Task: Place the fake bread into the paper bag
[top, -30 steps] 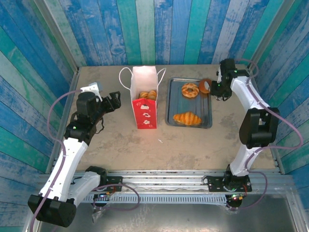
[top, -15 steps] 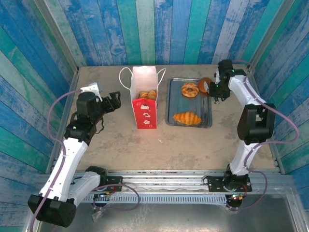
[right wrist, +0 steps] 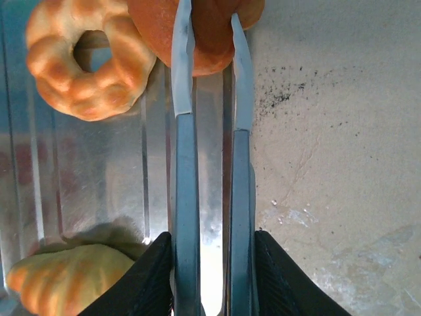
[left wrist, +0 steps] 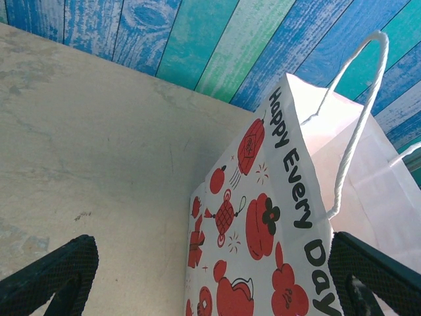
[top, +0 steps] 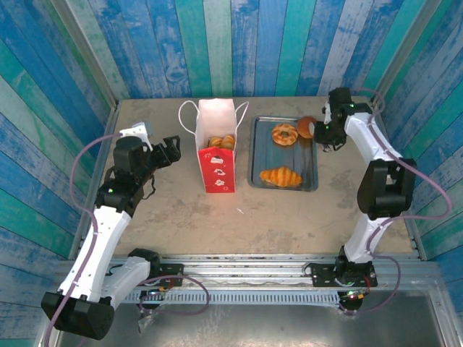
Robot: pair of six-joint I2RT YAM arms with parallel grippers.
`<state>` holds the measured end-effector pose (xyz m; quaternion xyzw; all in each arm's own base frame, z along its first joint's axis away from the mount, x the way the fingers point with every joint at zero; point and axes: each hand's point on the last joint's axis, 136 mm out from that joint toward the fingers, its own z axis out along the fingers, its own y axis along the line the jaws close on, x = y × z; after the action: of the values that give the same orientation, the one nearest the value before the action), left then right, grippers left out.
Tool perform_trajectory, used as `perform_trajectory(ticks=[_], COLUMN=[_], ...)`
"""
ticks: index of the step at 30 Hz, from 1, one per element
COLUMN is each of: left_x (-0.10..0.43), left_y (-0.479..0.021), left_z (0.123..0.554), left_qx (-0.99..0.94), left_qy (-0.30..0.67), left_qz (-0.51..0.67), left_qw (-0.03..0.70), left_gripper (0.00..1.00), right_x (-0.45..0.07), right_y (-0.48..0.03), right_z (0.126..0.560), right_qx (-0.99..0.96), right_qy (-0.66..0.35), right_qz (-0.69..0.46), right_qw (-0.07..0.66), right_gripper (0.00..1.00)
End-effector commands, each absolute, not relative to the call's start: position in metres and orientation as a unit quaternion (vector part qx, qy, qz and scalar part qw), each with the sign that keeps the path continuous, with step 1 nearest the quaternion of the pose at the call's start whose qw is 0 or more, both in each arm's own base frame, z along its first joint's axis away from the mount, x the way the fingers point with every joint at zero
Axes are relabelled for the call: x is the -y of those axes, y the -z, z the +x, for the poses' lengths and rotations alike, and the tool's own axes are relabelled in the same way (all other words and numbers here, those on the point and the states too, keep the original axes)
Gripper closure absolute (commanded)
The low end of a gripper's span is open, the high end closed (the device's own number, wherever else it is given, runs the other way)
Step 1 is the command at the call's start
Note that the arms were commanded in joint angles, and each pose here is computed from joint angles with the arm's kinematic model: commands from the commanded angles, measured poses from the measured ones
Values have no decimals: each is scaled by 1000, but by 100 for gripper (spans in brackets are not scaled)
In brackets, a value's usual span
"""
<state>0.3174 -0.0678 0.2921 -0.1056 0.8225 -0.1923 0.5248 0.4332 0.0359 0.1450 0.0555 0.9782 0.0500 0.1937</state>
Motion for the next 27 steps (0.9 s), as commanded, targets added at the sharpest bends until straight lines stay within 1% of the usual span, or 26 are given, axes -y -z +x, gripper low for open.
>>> perform_trajectory(ticks=[1, 10, 17, 20, 24, 25, 27], left_x=[66, 85, 91, 93, 104, 108, 114], left_y=[-313, -348, -375, -373, -364, -366, -353], left_z=[315, 320, 341, 356, 374, 374, 385], left_qx=[-811, -803, -809, -820, -832, -831, -839], left_qy=[197, 245, 250, 245, 258, 266, 273], left_qz=[-108, -79, -43, -28, -5, 2, 8], left_qw=[541, 538, 531, 516, 491, 489, 471], left_gripper=[6, 6, 3, 2, 0, 1, 5], right_x=[-34, -41, -68, -84, -109, -116, -128], right_y=[-182, -250, -310, -336, -372, -379, -392], right_z=[422, 378, 341, 328, 313, 310, 304], right_qx=[-969, -943, -917, -903, -882, -878, -869], right_qy=[-56, -84, -114, -115, -146, -155, -172], right_qz=[54, 51, 29, 11, -11, -17, -30], right_qw=[234, 318, 382, 414, 448, 453, 462], right_gripper=[75, 76, 76, 76, 77, 77, 77])
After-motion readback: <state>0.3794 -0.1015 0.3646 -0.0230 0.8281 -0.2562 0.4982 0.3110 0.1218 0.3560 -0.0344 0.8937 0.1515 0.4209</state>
